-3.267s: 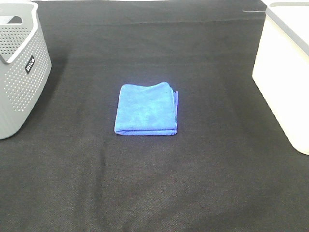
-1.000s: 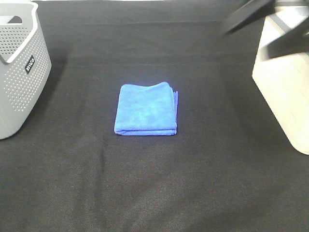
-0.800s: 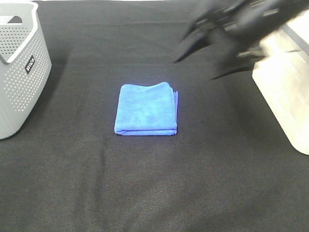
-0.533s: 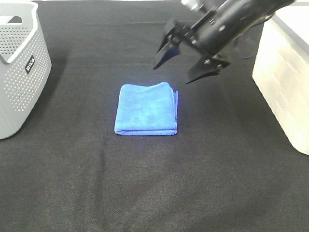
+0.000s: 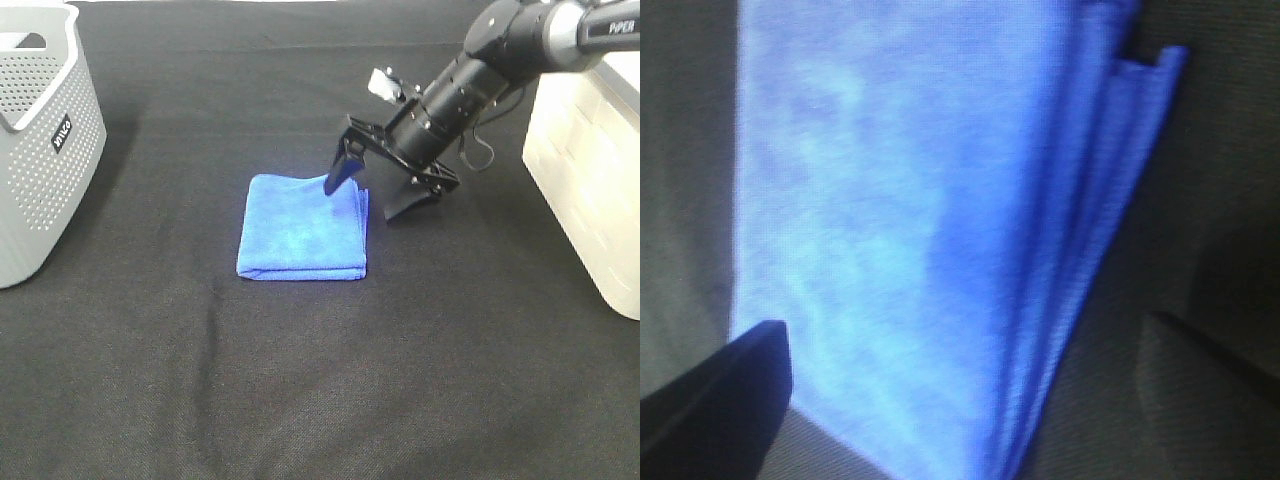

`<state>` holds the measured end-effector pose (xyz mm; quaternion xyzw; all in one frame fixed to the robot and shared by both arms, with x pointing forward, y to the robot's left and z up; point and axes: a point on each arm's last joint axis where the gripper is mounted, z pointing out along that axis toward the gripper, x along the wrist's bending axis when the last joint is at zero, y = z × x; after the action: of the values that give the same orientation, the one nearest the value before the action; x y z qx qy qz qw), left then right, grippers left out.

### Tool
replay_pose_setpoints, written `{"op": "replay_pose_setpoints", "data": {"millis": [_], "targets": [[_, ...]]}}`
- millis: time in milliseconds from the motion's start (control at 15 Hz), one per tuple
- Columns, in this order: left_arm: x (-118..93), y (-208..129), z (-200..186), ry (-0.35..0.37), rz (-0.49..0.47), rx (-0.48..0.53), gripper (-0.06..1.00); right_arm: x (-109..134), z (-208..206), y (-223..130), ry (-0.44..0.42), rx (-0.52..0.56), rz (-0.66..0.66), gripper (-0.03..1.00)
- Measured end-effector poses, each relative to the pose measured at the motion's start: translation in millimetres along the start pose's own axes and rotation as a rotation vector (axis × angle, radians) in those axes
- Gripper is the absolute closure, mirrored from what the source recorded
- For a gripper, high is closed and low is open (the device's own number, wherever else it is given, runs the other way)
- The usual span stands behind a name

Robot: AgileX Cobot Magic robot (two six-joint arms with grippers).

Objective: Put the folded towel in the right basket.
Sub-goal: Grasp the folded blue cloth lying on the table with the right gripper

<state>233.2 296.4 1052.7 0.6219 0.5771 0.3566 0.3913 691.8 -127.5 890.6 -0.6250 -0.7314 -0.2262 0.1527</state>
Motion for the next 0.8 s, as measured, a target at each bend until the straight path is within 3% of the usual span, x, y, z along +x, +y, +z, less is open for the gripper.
{"op": "replay_pose_setpoints", "data": {"millis": [333,533,600,733,800], "targets": [[0.1,0.0,0.0,0.001,0.0,0.0,-0.04,-9.6,25.2,-0.9,0.042,0.035,0.072,0.1],[0.2,0.0,0.0,0.002,0.001,0.0,-0.04,0.5,37.2,-3.3,0.083,0.04,0.093,0.14],[0.2,0.0,0.0,0.003,0.001,0.0,-0.04,14.1,48.1,-6.2,0.096,0.038,0.081,0.18],[0.6,0.0,0.0,0.007,0.004,0.0,-0.04,46.2,70.8,-16.5,0.086,0.038,0.009,0.38],[0.6,0.0,0.0,0.007,0.004,0.0,-0.04,48.9,76.0,-19.7,0.067,0.048,-0.007,0.56]]}}
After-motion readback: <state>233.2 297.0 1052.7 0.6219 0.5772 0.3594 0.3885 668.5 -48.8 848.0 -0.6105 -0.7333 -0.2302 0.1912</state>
